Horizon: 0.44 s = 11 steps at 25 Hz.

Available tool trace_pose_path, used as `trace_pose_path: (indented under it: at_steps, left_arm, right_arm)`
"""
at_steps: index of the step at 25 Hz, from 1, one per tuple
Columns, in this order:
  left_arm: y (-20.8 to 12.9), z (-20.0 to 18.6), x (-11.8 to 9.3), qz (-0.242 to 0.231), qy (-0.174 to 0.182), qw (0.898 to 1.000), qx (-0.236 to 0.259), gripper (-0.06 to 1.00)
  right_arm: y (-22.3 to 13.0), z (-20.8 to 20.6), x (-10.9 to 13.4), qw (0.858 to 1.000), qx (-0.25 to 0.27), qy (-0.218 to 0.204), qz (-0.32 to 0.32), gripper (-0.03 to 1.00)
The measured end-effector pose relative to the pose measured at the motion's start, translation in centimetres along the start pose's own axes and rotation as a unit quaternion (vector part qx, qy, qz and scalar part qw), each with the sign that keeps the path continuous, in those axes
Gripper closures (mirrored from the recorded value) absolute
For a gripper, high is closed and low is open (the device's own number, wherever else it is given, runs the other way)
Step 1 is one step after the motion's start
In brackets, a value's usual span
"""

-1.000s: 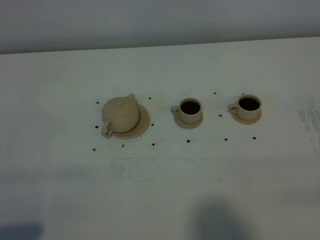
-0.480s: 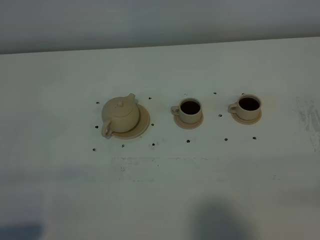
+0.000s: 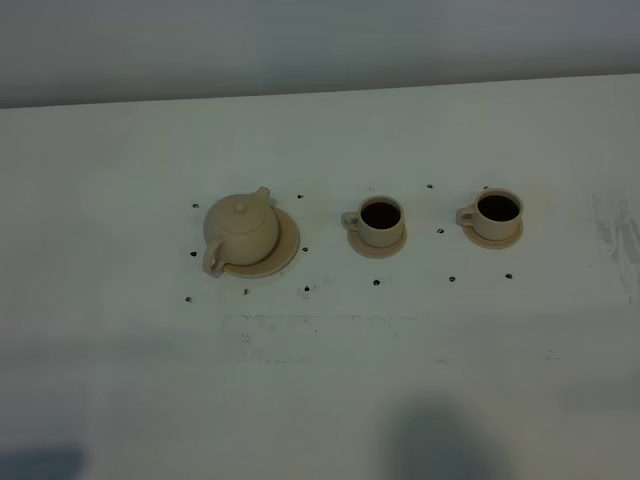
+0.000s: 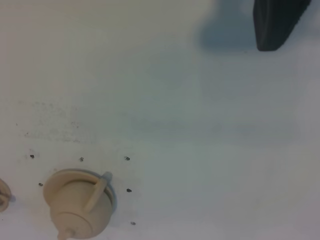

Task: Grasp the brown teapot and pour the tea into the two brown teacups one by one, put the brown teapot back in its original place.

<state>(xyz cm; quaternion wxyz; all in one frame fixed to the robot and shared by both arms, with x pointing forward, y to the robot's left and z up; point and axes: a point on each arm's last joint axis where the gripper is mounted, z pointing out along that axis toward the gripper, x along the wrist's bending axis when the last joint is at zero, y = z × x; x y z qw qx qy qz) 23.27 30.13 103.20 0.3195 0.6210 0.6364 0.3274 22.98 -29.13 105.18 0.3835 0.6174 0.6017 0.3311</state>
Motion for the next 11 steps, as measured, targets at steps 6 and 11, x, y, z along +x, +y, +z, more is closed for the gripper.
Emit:
trace_pose_path:
  at_steps: [6, 11]
  left_arm:
    - [0.00, 0.00, 0.00, 0.000, 0.000, 1.000, 0.000, 0.48]
    - [0.00, 0.00, 0.00, 0.000, 0.000, 1.000, 0.000, 0.48]
  right_arm:
    - [0.00, 0.00, 0.00, 1.000, 0.000, 0.000, 0.000, 0.74]
    - [-0.01, 0.00, 0.00, 1.000, 0.000, 0.000, 0.000, 0.74]
